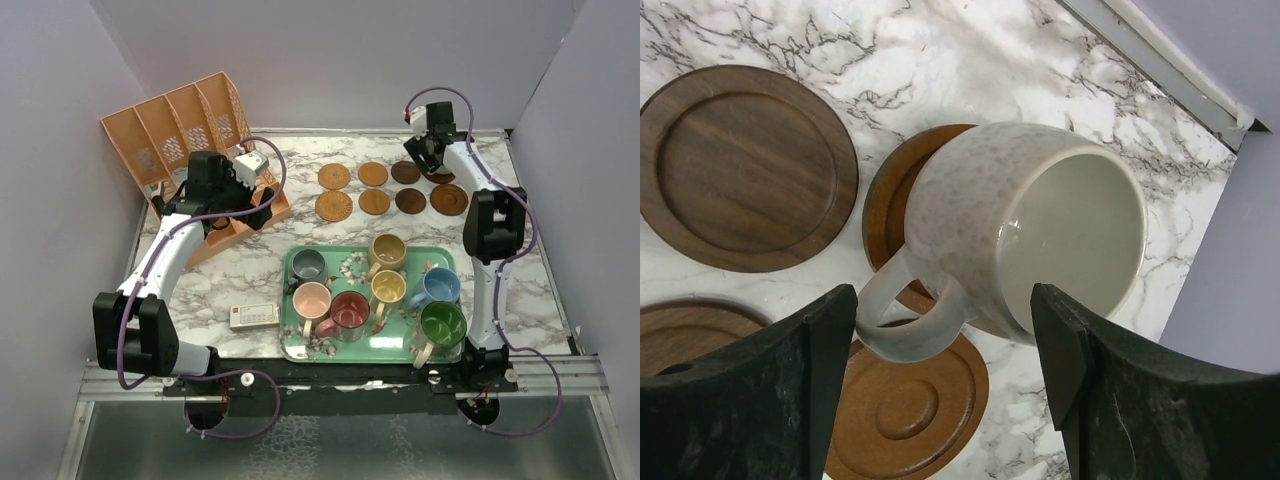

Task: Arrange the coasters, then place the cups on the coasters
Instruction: Adjust the cup on the coaster, then pick up the cup from the tray.

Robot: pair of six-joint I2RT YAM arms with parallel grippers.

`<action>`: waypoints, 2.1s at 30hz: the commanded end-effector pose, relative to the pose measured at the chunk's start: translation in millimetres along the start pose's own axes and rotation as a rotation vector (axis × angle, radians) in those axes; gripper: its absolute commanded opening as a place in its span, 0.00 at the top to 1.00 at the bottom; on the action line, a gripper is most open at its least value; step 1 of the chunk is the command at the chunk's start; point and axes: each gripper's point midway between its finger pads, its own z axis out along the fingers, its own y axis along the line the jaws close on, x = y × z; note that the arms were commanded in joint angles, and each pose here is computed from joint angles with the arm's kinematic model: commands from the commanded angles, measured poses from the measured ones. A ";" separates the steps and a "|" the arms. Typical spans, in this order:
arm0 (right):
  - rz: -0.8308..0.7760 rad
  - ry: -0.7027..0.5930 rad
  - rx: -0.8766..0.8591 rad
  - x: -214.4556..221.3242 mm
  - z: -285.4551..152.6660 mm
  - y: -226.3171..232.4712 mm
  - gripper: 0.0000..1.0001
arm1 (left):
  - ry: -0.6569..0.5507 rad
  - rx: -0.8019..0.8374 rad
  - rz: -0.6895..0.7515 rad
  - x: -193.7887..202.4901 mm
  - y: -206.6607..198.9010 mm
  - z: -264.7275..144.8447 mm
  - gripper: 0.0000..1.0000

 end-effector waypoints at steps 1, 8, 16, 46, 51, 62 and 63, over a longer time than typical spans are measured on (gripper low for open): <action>0.012 -0.023 0.013 -10.8 -21.3 -8.8 0.29 | -0.042 0.017 0.008 -8.2 -4.6 -6.0 0.02; 0.014 -0.029 -0.011 -14.4 -24.7 -6.9 0.29 | -0.042 0.013 0.011 -8.2 -4.3 -6.9 0.02; 0.005 -0.018 0.003 -11.7 -27.2 -10.8 0.30 | -0.041 0.014 0.008 -7.8 -4.0 -5.8 0.02; -0.017 -0.266 -0.473 -31.9 -183.1 61.6 0.33 | -0.020 0.027 0.000 -0.3 -4.4 0.6 0.02; -0.023 -0.240 -0.640 6.6 -219.2 107.3 0.38 | -0.020 0.033 -0.003 0.2 -4.6 2.6 0.02; -0.089 -0.123 -0.780 66.7 -224.9 182.2 0.45 | -0.015 0.041 -0.014 1.4 -5.2 5.1 0.02; -0.093 -0.105 -0.781 70.7 -222.0 187.3 0.46 | -0.015 0.040 -0.014 2.0 -5.3 4.8 0.02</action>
